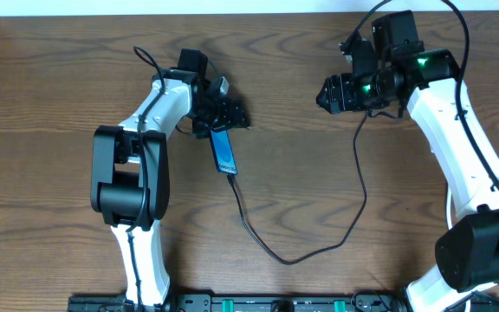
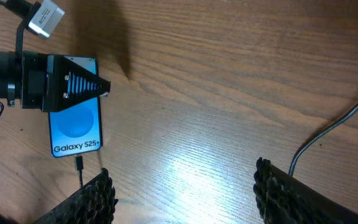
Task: Plug charger to phone and switch on socket
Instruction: 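Lay the phone flat on the table with the left gripper, then open the left gripper and lift it away from the phone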
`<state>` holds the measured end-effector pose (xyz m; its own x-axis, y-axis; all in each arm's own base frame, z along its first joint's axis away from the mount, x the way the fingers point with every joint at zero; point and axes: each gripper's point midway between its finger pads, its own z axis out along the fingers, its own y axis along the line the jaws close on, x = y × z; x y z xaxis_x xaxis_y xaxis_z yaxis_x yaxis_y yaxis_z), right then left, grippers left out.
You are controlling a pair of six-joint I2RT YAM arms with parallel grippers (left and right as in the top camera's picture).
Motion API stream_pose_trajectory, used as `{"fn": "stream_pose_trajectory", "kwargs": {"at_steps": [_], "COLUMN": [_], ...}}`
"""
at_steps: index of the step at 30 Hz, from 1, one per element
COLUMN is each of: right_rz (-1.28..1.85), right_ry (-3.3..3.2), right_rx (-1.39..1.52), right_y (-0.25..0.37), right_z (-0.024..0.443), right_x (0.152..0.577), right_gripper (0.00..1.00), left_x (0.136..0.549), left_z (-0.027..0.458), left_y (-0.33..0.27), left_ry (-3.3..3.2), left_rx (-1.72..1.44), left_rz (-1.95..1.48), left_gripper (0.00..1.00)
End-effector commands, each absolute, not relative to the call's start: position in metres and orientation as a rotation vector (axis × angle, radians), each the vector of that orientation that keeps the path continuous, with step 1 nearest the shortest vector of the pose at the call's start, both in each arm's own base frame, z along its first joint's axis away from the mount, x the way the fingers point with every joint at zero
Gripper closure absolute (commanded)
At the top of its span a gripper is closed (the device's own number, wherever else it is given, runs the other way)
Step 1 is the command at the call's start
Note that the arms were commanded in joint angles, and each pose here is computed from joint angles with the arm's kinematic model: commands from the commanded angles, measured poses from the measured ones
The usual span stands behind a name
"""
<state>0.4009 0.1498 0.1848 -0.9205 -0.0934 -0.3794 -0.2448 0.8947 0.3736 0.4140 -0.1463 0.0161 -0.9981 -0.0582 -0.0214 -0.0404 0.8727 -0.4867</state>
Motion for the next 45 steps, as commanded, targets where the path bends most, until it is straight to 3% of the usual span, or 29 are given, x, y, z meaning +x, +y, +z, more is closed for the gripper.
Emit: {"fn": "stream_pose_trajectory", "kwargs": {"at_steps": [1,6,11,18,34,45], "right_rz": [0.596,0.594,0.587,0.584,0.585,0.585], "right_ry": [2.688,2.688,2.687,2.681,2.683,2.684], "right_rx": [-0.279,-0.279,-0.278,-0.288,-0.288,-0.288], "right_y": [0.152,0.152,0.152,0.152,0.152,0.152], "right_z": [0.189,0.189,0.189,0.190,0.189,0.189], "right_x": [0.401,0.401,0.402,0.402,0.402,0.402], "right_gripper": [0.29,0.29,0.29,0.29,0.28,0.29], "left_x": [0.398,0.397,0.397,0.396,0.402,0.409], "left_z": [-0.017,-0.015,-0.015,-0.012,-0.027,-0.011], "left_y": [-0.126,-0.131,-0.132,-0.137,-0.094,-0.089], "left_ry": [3.105,3.097,3.087,3.060,3.122,3.095], "left_rx": [-0.040,-0.012,0.054,0.161,-0.002,-0.036], "left_rz": [-0.627,-0.679,-0.680,-0.729,-0.312,-0.301], "left_gripper": [0.18,0.23,0.14,0.14,0.14,0.14]}}
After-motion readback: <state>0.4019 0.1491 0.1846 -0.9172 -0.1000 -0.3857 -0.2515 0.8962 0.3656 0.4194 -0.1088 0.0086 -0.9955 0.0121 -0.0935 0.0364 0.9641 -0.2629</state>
